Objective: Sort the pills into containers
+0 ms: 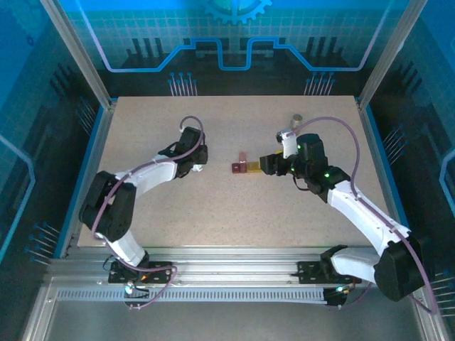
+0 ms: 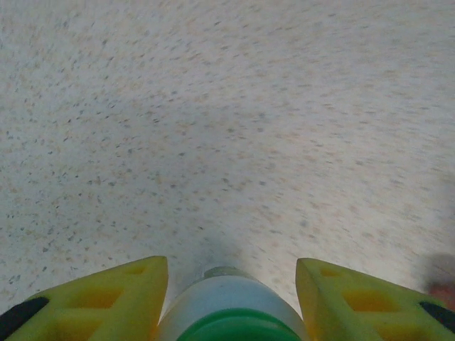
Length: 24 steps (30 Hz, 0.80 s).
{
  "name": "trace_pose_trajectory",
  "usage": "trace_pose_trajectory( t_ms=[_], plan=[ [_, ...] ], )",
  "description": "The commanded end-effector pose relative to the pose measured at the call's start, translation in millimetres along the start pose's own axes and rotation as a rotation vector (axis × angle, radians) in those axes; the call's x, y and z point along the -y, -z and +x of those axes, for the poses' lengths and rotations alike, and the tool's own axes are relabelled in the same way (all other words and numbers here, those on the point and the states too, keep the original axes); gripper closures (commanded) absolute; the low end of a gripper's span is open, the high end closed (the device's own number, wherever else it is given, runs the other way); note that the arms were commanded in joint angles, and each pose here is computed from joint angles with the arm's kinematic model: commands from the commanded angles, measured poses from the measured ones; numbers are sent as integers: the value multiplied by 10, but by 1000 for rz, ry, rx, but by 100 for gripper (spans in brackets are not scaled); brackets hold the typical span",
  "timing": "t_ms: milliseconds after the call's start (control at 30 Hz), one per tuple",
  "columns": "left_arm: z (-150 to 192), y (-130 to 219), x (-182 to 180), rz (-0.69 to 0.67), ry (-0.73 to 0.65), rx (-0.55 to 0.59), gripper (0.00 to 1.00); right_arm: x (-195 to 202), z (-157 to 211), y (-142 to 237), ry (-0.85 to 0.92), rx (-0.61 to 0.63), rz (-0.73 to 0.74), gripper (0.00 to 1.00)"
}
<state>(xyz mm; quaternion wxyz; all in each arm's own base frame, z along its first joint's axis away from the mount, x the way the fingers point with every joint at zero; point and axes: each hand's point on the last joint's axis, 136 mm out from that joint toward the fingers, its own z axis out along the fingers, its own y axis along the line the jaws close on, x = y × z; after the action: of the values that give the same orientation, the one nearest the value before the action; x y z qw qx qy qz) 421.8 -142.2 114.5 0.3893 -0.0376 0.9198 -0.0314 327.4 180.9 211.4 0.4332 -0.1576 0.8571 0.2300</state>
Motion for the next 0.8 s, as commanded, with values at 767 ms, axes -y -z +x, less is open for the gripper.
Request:
trace_pose_trajectory(
  t_ms=[767],
  plan=[
    [689,431,2178,276,-228,80,46,407,260,541,-40,11,263,31]
  ],
)
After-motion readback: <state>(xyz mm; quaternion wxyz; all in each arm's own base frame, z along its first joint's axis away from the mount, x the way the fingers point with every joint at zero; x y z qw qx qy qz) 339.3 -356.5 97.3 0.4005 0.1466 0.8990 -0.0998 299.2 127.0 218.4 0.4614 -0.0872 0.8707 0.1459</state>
